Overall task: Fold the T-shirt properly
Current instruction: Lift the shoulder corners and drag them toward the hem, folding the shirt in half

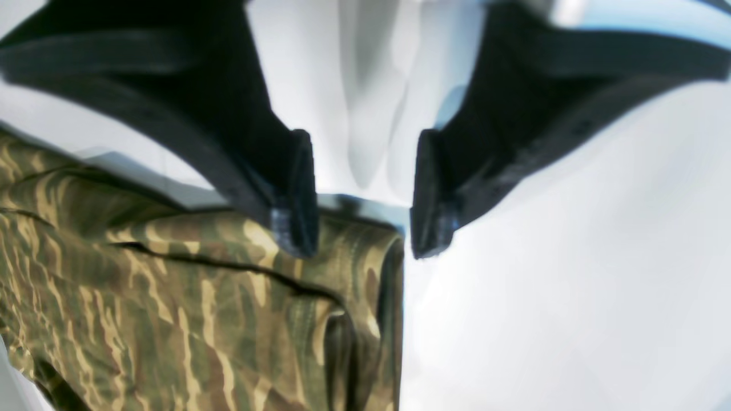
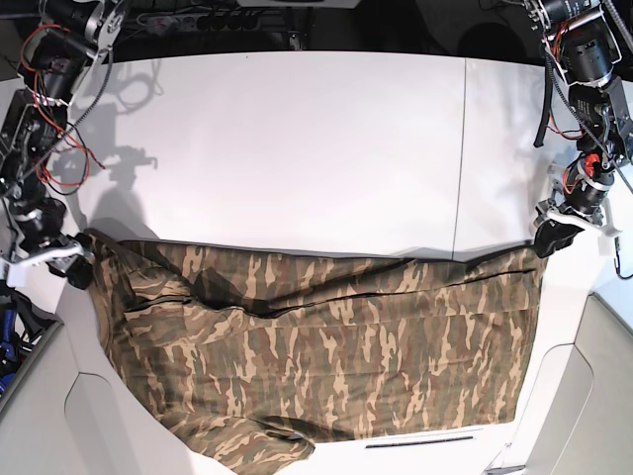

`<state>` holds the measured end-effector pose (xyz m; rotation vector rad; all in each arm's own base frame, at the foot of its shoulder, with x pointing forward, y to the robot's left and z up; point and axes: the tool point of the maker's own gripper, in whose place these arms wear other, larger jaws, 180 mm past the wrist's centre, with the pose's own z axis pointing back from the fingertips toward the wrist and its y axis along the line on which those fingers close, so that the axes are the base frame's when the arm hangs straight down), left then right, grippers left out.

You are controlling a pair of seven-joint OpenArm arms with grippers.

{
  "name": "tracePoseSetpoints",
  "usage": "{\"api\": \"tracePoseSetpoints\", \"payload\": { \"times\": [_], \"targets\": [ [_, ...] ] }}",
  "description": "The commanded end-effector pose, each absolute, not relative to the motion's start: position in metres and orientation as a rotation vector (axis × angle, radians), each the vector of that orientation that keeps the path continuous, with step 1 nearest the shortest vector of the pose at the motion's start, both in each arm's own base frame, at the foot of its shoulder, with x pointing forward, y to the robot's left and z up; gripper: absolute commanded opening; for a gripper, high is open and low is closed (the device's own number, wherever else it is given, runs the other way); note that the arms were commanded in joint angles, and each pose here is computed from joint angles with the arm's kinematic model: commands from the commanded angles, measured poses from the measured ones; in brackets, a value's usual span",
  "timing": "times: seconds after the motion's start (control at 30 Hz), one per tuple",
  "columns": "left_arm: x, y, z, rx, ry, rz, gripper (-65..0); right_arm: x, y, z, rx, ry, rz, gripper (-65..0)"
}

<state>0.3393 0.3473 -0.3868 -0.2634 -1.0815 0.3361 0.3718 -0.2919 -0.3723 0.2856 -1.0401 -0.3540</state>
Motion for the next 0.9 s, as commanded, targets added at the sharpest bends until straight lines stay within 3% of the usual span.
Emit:
{"api": "tracePoseSetpoints", "payload": {
  "times": [0.0, 0.07, 0.3, 0.47, 0.87],
  "targets": [
    [0.349, 0.353, -0.365, -0.271, -1.148, 0.316, -27.0, 0.377, -0.305, -0.354, 0.272, -1.103, -0.366, -35.5],
    [0.35, 0.353, -0.364, -0.281, -1.153, 0.324, -24.4, 0.367, -0.315, -0.361, 0.253, -1.089, -0.404, -35.5],
    [0.351, 0.347, -0.366, -0.299, -1.157, 0.337, -24.4, 0.359, -0.316, -0.373, 0.266, -1.066, -0.438, -34.8],
    [0.35, 0.344, -0.379, -0.269, -1.127, 0.381, -24.4, 0.361, -0.305, -0.389, 0.309, -1.038, -0.455, -22.7],
    [0.374, 0.338, -0.378, -0.154, -1.13, 0.344, -24.4, 0.382, -0.252, -0.399, 0.371, -1.05, -0.342, -22.8]
  ]
}}
